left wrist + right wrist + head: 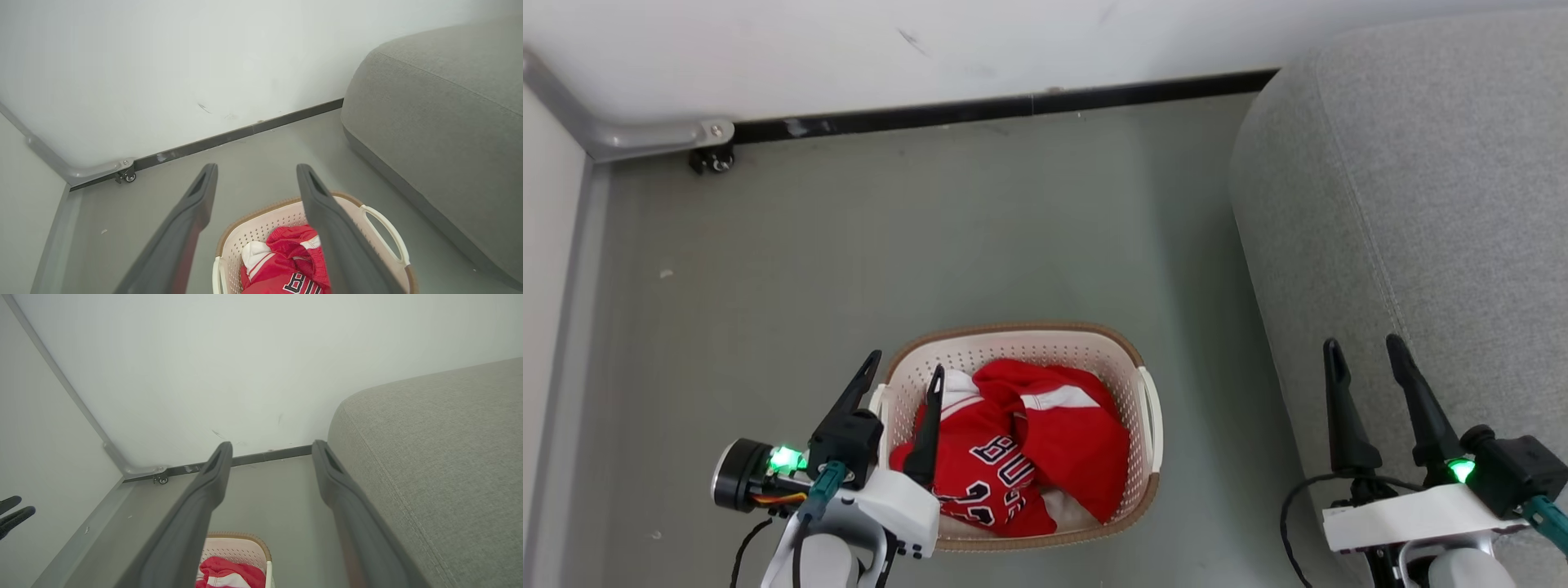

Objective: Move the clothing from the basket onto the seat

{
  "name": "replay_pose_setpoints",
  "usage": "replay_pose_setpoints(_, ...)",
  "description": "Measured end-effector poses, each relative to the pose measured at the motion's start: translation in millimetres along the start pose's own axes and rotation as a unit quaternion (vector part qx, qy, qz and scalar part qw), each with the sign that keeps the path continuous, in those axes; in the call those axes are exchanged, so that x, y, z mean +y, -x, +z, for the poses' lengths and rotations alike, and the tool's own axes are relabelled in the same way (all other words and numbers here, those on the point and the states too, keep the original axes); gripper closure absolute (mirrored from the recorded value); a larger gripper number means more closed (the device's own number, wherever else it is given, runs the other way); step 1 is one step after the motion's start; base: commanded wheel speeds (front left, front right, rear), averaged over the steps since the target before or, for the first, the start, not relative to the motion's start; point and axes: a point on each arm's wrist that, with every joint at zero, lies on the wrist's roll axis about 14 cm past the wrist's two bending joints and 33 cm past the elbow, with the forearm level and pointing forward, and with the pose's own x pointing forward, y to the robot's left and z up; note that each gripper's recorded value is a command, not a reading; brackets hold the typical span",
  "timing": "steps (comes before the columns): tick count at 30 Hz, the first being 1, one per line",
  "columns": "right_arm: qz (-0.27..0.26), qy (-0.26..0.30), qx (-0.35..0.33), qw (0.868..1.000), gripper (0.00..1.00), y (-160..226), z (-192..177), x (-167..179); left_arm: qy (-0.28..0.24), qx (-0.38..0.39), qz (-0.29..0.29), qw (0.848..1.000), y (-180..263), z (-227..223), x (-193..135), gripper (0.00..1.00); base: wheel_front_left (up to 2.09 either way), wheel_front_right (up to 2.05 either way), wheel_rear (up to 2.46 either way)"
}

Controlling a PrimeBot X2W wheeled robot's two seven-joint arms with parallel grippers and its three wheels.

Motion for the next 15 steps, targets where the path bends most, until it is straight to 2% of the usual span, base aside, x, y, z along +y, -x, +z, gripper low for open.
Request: replay_pose_setpoints(15,-0.005,0.009,-0.009,1.000,0.00,-43,0,-8,-0.039,0.058,-0.041,0.997,-45,-50,-6,0.00,0.00,0.00,0.00)
